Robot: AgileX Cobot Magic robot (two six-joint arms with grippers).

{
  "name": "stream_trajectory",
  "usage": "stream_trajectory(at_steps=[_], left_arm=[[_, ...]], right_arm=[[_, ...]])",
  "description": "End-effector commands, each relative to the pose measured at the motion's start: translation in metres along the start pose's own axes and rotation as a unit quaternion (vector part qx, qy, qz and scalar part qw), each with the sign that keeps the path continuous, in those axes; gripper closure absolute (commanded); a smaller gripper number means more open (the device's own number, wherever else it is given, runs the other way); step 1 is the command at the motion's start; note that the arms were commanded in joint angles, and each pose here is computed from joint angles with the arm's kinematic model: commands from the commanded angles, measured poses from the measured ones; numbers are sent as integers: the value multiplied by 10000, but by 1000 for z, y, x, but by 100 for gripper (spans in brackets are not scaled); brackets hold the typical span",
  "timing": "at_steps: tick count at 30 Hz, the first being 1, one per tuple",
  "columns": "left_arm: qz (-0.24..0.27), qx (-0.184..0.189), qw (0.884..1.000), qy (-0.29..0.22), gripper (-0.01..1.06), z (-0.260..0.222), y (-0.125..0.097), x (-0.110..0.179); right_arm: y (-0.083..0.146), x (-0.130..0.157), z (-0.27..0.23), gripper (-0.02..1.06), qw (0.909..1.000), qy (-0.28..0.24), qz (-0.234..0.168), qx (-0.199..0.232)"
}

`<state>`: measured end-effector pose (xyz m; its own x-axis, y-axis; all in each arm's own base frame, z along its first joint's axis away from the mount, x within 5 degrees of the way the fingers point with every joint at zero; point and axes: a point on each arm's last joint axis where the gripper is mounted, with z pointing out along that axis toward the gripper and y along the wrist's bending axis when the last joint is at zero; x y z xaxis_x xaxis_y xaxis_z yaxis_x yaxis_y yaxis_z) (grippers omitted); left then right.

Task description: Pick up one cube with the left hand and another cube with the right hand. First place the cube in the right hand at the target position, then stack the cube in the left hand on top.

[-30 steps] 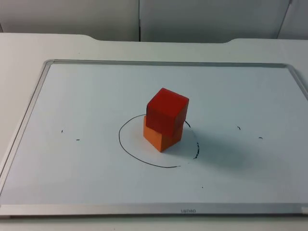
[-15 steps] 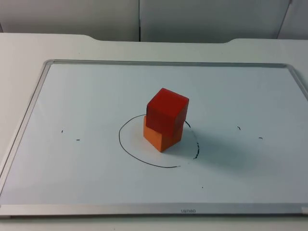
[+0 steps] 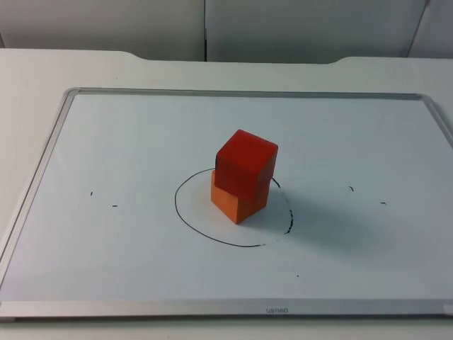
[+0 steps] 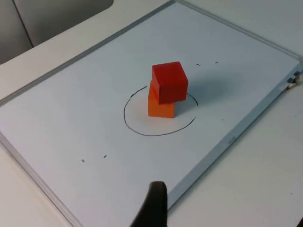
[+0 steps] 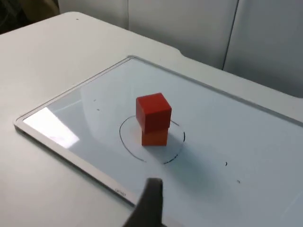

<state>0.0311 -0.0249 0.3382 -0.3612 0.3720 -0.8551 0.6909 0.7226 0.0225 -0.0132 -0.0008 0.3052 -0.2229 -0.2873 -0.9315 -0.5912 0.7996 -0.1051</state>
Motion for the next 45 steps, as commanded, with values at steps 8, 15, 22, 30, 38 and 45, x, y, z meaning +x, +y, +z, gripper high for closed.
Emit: stream_trajectory(at_steps=[8,15,22,30,38,45], left_arm=[[-119,4,9996,250,26,12,0,39],[-113,0,9985,530,26,18,0,50],[-41,-33,9966,818,26,22,0,58],[132,156,9965,816,0,22,-3,58],[155,140,9965,815,0,22,-3,58],[283,93,9963,812,0,22,-2,58]], right_arm=[[3,20,11,23,9985,536,86,-79],[3,22,13,23,9981,600,97,-70],[2,23,13,23,9980,628,87,-55],[2,23,13,5,9980,628,87,-55],[2,23,13,0,9980,627,83,-63],[2,23,13,0,9980,627,83,-63]])
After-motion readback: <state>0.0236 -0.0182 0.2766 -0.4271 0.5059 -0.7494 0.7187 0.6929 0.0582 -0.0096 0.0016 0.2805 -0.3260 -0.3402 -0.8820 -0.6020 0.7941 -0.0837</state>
